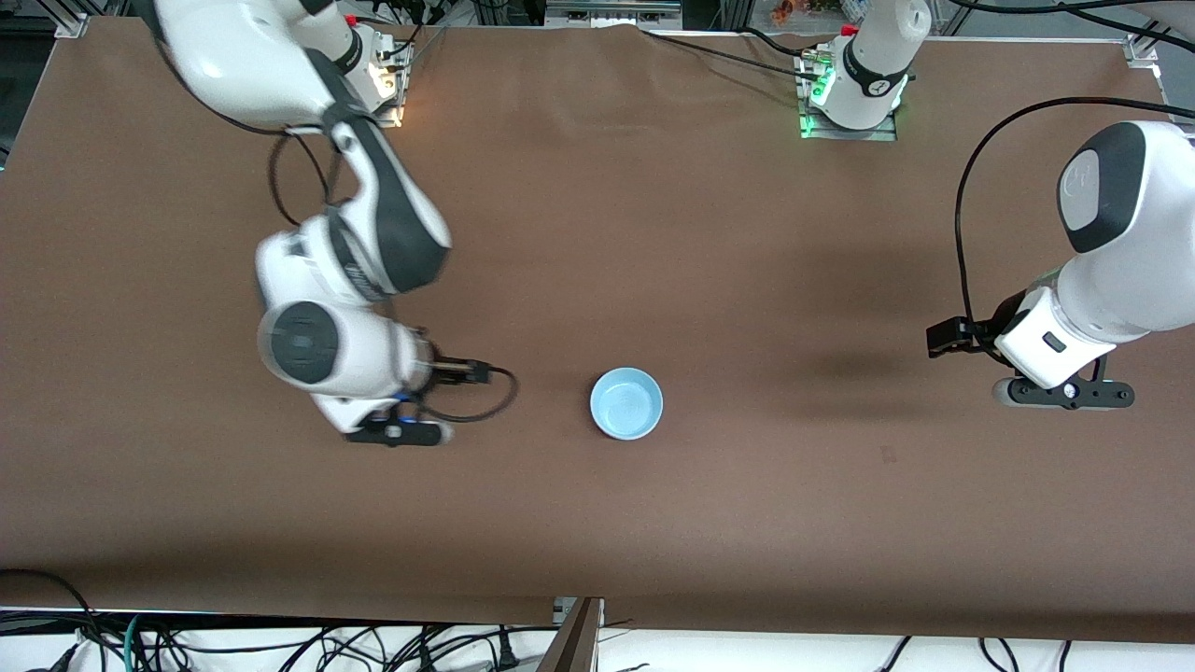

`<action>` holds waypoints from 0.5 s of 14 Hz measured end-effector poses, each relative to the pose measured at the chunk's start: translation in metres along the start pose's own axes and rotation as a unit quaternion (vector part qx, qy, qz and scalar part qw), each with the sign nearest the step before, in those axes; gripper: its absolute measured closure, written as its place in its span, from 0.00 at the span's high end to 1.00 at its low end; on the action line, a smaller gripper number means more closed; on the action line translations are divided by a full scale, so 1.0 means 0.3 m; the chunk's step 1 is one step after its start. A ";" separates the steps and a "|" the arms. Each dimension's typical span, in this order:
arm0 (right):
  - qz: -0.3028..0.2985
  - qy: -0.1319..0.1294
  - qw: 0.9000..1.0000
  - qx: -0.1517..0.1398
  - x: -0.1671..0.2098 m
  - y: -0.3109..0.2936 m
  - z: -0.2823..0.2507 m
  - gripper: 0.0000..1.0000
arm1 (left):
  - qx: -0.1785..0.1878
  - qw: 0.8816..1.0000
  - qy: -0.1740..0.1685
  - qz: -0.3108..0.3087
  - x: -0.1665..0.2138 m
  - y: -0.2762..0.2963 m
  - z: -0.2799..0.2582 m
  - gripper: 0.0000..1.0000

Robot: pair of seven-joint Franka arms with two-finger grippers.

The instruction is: Stack pink and blue bowls on white bowl

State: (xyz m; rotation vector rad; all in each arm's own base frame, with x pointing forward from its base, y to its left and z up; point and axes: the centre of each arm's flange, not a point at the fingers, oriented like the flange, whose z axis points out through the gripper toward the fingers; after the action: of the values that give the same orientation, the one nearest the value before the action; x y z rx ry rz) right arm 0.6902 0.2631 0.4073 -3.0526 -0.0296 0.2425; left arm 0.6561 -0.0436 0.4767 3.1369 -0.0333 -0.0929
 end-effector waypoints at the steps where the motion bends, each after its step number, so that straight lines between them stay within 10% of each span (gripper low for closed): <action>1: -0.021 0.000 1.000 0.000 -0.022 0.111 -0.080 1.00 | 0.000 1.000 0.002 0.001 0.004 0.005 -0.004 1.00; 7: -0.019 0.027 0.999 -0.023 -0.339 0.564 -0.516 1.00 | 0.000 1.000 0.002 0.001 0.029 0.005 0.014 1.00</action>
State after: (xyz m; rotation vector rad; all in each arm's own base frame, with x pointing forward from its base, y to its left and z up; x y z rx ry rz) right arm 0.6164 0.0800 0.5620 -3.0996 -0.0917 0.1580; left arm 0.6644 -0.0453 0.4721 3.1372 -0.0358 -0.0868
